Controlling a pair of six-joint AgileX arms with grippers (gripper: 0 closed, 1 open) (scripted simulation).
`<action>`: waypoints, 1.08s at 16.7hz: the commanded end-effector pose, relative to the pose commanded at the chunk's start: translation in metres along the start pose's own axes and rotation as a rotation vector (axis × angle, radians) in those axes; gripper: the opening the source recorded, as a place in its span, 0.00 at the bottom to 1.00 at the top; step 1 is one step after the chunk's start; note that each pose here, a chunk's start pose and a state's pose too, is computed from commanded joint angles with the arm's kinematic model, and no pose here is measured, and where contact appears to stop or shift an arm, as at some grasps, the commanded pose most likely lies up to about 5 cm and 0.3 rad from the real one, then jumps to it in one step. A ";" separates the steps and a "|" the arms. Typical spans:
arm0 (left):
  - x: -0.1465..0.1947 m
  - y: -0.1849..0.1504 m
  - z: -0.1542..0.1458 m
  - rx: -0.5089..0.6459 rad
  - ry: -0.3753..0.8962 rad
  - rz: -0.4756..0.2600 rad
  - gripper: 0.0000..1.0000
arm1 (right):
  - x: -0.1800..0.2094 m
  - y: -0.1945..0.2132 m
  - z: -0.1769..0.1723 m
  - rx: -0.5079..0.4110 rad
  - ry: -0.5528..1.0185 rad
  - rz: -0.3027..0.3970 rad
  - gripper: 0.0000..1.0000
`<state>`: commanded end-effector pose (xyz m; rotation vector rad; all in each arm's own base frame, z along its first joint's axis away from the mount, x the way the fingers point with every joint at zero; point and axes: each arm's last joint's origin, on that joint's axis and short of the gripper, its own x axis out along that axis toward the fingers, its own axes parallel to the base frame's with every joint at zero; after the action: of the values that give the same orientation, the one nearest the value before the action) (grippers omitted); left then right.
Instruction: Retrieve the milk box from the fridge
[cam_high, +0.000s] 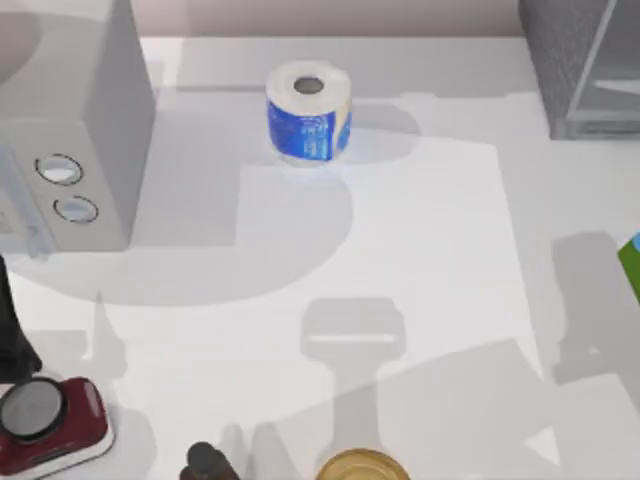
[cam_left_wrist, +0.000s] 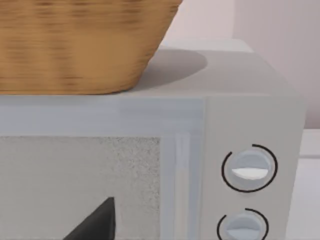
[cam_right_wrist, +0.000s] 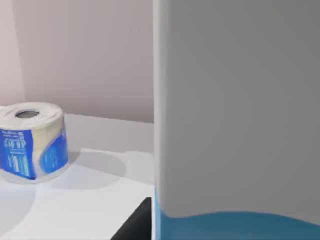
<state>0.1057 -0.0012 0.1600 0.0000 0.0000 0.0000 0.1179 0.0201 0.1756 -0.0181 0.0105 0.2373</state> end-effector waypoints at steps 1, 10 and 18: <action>0.000 0.000 0.000 0.000 0.000 0.000 1.00 | 0.006 0.005 0.002 -0.003 0.016 0.059 0.00; 0.000 0.000 0.000 0.000 0.000 0.000 1.00 | 0.063 0.062 -0.011 -0.041 0.207 0.477 0.00; 0.000 0.000 0.000 0.000 0.000 0.000 1.00 | 0.070 0.071 -0.016 -0.049 0.225 0.523 0.00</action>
<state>0.1057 -0.0012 0.1600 0.0000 0.0000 0.0000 0.1691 0.1057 0.1574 -0.0910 0.2357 0.7574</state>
